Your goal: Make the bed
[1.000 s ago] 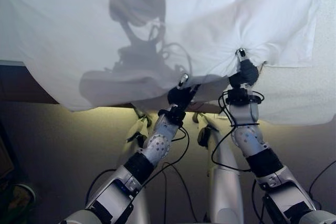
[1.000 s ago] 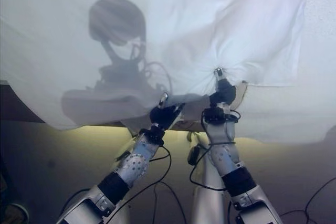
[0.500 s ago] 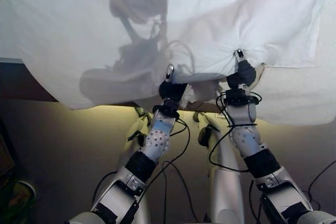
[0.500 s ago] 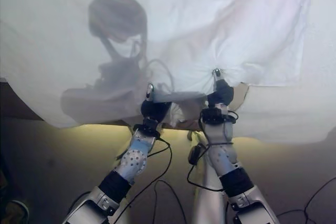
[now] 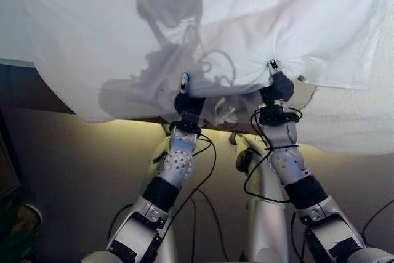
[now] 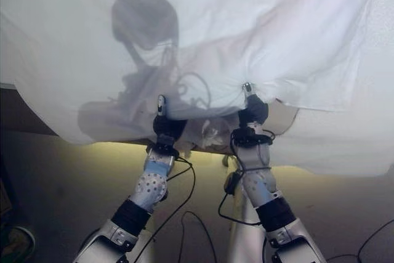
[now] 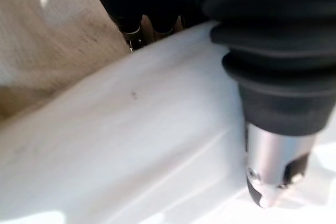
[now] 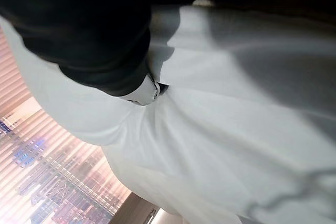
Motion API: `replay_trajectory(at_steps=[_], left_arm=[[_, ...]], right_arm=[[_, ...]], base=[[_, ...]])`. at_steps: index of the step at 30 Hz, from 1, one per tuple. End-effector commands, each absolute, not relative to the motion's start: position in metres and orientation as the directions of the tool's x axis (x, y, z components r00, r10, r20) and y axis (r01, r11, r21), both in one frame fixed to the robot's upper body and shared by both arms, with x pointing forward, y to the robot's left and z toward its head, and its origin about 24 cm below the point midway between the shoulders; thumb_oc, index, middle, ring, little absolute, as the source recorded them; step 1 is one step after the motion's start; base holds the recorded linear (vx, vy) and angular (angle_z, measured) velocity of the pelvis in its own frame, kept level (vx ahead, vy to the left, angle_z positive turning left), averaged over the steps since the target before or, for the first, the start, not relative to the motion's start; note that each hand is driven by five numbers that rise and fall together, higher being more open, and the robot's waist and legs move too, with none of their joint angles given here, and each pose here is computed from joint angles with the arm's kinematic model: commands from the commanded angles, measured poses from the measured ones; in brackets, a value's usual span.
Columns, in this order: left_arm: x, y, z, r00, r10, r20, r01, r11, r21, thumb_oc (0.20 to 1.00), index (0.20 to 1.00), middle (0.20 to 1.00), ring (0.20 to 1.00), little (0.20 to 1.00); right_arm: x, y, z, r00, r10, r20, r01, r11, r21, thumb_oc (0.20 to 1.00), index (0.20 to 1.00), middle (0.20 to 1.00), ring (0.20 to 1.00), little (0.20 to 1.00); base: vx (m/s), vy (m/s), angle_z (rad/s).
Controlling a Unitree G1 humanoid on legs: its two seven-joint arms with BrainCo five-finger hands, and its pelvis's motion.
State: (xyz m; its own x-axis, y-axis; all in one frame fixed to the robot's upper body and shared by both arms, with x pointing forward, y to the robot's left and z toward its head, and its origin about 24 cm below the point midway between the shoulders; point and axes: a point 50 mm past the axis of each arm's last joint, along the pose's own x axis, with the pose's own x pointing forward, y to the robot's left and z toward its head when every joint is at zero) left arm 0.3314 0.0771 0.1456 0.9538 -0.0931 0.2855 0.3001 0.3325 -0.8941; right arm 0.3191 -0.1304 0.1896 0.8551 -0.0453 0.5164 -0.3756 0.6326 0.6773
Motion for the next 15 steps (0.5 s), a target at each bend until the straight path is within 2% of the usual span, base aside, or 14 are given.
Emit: replay_trajectory(at_steps=[1,15], left_arm=[[0.319,0.221,0.173,0.789,0.477,0.388,0.208,0.387,-0.899,1.000,1.000,1.000,1.000,1.000],[0.301,0.244,0.156,0.748,0.562,0.353,0.130,0.397,-0.908,1.000,1.000,1.000,1.000,1.000]], right_arm=[[0.301,-0.168,0.221,0.718,-0.154,0.678,-0.410,0.694,0.592,0.200,0.200,0.200,0.200,0.200],[0.297,-0.183,0.225,0.690,-0.204,0.695,-0.382,0.713,0.588,0.200,0.200,0.200,0.200,0.200]], base=[[0.00,0.036,0.00],[0.00,0.007,0.00]])
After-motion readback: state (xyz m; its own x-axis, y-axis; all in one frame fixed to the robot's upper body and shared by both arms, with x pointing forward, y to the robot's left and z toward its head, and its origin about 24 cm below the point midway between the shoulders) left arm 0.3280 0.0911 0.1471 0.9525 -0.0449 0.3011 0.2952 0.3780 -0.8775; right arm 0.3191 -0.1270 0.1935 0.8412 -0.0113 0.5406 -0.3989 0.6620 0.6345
